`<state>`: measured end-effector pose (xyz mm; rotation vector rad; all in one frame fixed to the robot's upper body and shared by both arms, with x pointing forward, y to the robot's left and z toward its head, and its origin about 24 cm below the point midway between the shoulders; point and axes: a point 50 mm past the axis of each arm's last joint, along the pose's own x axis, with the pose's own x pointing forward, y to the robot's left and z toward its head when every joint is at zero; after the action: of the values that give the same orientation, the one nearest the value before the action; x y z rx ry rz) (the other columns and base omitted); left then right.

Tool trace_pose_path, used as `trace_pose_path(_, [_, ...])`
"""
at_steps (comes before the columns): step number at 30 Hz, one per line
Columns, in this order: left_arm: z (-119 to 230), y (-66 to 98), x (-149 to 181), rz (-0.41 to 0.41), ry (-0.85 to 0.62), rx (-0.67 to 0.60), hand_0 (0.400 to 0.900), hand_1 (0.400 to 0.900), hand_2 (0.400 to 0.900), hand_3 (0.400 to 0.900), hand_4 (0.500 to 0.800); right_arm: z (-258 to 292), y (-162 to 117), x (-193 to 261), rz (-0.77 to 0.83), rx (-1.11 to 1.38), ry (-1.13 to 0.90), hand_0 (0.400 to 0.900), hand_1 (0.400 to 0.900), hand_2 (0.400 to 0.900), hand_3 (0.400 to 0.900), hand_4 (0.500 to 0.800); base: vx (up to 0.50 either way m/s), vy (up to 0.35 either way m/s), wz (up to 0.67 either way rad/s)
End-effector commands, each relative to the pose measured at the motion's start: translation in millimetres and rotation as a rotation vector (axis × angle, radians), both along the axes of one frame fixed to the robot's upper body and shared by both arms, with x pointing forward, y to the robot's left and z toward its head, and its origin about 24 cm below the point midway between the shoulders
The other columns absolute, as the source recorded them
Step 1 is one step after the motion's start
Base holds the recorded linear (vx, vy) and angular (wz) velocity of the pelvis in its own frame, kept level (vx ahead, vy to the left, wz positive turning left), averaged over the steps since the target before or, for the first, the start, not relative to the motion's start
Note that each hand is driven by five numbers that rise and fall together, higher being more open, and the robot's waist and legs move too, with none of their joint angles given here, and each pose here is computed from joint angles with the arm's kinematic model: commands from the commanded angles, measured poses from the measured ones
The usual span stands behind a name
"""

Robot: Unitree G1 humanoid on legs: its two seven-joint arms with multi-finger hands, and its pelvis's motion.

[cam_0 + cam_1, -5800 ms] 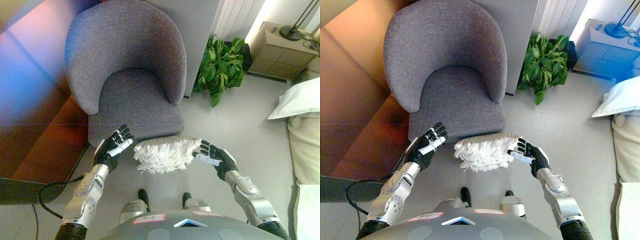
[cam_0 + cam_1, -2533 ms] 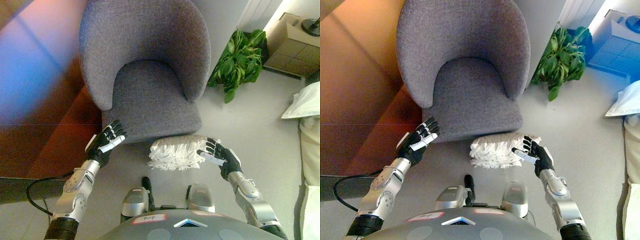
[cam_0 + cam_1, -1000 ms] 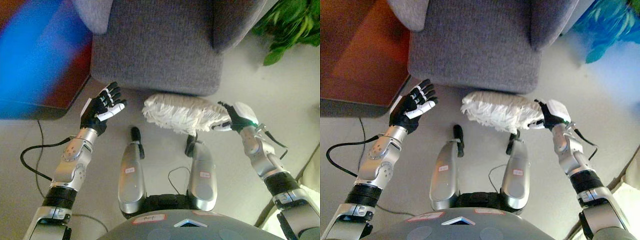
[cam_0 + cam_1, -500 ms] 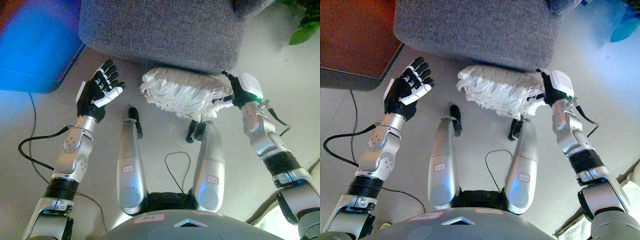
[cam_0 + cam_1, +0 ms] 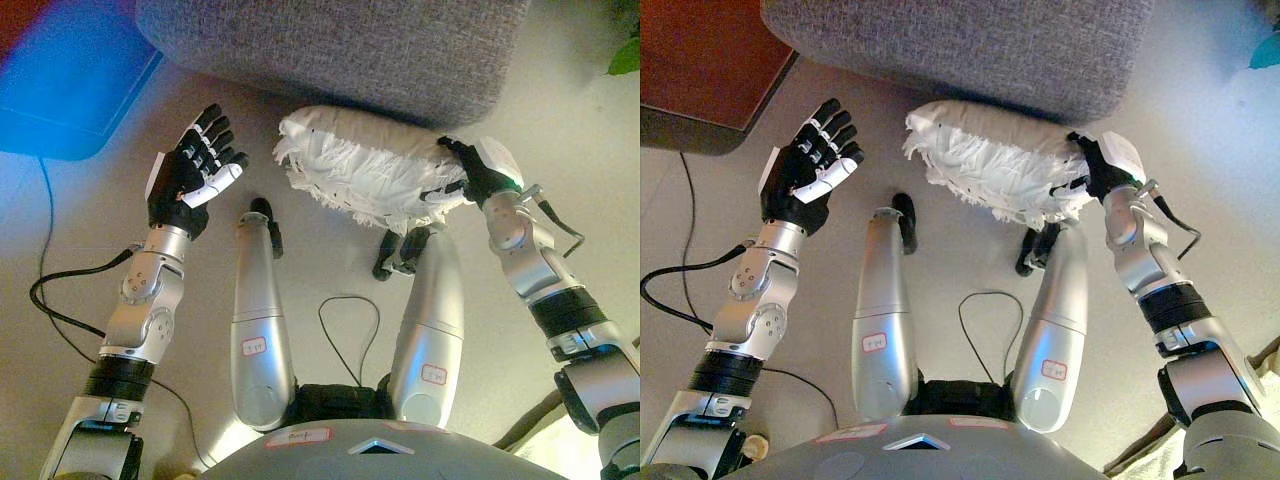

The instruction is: Pick up the pillow and put it on the sofa.

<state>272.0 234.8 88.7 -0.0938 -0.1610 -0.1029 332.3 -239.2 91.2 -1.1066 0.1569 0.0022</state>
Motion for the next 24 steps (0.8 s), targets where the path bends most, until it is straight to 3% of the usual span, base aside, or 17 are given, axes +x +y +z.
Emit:
trace_pose_path(1, [47.0, -3.8, -2.9, -0.035, -0.243, -0.012, 0.900, 0.900, 0.900, 0.900, 0.800, 44.6, -4.3, 13.6, -0.005, -0.042, -0.170, 0.900, 0.900, 0.900, 0.900, 0.800, 0.047, -0.026, 0.03])
trace_pose_path(18, [62.2, -16.8, 4.3, -0.100, -0.280, 0.021, 0.900, 0.900, 0.900, 0.900, 0.800, 75.6, -16.3, 43.0, -0.106, -0.105, -0.051, 0.900, 0.900, 0.900, 0.900, 0.800, 0.010, -0.015, 0.06])
trace_pose_path(19, [63.5, -18.1, 4.9, -0.103, -0.283, 0.024, 0.900, 0.900, 0.900, 0.900, 0.800, 77.8, -15.0, 45.1, -0.108, -0.098, -0.052, 0.727, 0.727, 0.727, 0.727, 0.696, -0.022, 0.000, 0.06])
trace_pose_path(20, [64.5, -18.3, 4.8, -0.105, -0.288, 0.024, 0.900, 0.900, 0.900, 0.900, 0.800, 80.1, -15.0, 46.6, -0.107, -0.091, -0.047, 0.400, 0.400, 0.400, 0.400, 0.500, -0.029, -0.002, 0.06])
trace_pose_path(24, [66.5, -19.0, 4.8, -0.108, -0.291, 0.025, 0.900, 0.900, 0.900, 0.900, 0.800, 83.6, -7.3, 49.6, -0.096, -0.061, -0.074, 0.400, 0.400, 0.400, 0.400, 0.500, -0.015, -0.002, 0.02])
